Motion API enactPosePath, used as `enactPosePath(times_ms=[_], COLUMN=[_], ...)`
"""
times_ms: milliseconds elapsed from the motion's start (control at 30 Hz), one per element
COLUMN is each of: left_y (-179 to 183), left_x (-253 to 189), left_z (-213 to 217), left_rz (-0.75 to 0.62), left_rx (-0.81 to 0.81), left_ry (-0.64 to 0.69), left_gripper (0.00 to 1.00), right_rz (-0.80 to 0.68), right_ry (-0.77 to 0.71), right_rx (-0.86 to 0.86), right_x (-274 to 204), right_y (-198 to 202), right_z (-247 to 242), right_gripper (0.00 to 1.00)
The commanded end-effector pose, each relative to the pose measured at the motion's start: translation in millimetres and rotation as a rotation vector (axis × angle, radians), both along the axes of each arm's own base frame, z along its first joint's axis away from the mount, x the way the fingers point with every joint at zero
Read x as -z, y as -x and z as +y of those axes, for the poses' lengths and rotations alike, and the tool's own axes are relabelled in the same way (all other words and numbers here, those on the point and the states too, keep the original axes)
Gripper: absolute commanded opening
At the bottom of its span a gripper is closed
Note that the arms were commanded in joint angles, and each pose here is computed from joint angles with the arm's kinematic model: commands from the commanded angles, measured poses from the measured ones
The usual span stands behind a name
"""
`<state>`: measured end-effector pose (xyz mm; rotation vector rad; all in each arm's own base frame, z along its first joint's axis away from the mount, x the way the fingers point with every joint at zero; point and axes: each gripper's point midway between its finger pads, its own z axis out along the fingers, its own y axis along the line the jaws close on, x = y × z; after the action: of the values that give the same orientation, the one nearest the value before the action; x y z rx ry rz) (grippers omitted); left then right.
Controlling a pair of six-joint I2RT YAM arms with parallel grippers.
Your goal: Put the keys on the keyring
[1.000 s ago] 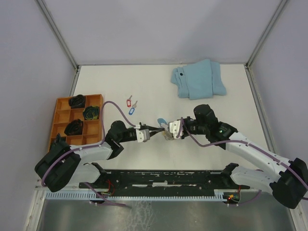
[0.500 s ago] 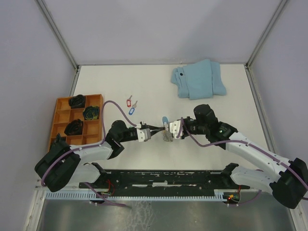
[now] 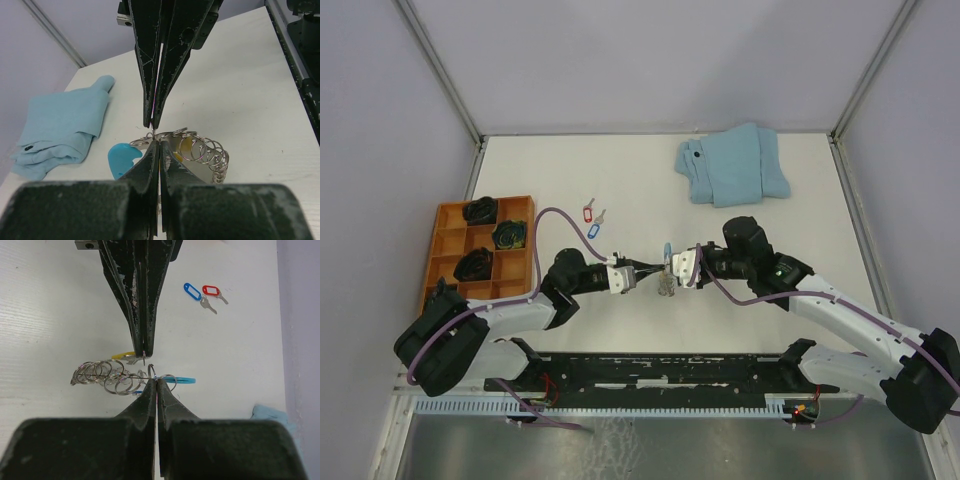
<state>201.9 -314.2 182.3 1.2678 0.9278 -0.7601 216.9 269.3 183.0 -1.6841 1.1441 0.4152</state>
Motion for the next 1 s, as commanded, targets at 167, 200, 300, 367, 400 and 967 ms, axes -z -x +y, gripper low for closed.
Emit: enactPosePath(times_ms=[167, 200, 300, 367, 400, 967], left_y=[-13.3, -13.4, -13.5, -13.3, -12.6, -11.6], left_x=[-20.0, -20.2, -20.3, -21.4, -21.7, -24.3], left_z=[-1.9, -1.6, -1.8, -2.4, -2.9, -3.9], left_rz=[-0.075, -0.075, -0.072, -0.071, -0.070, -0.062], left_rx=[-0.052, -0.054, -0.054, -0.050, -0.047, -0.038], left_ry=[0.036, 0.036, 0.037, 0.042, 0.044, 0.054], left_gripper=[0.03, 0.03, 0.03, 0.03, 0.03, 0.03], right_rz=[-0.052, -0.052, -0.050, -0.051, -0.052, -0.051], right_ry=[-0.064, -0.064, -0.064, -0.066, -0.067, -0.068], right_rx=[-0.017, -0.016, -0.017, -0.017, -0.017, -0.012], right_x=[-23.7, -23.7, -23.4, -23.9, -24.5, -23.7], right_y=[-1.2, -1.3, -0.9, -1.0, -0.9, -1.7], right_z=[7.1, 6.9, 7.2, 7.1, 7.2, 7.2], right_gripper=[0.01, 0.01, 0.01, 0.01, 0.01, 0.01])
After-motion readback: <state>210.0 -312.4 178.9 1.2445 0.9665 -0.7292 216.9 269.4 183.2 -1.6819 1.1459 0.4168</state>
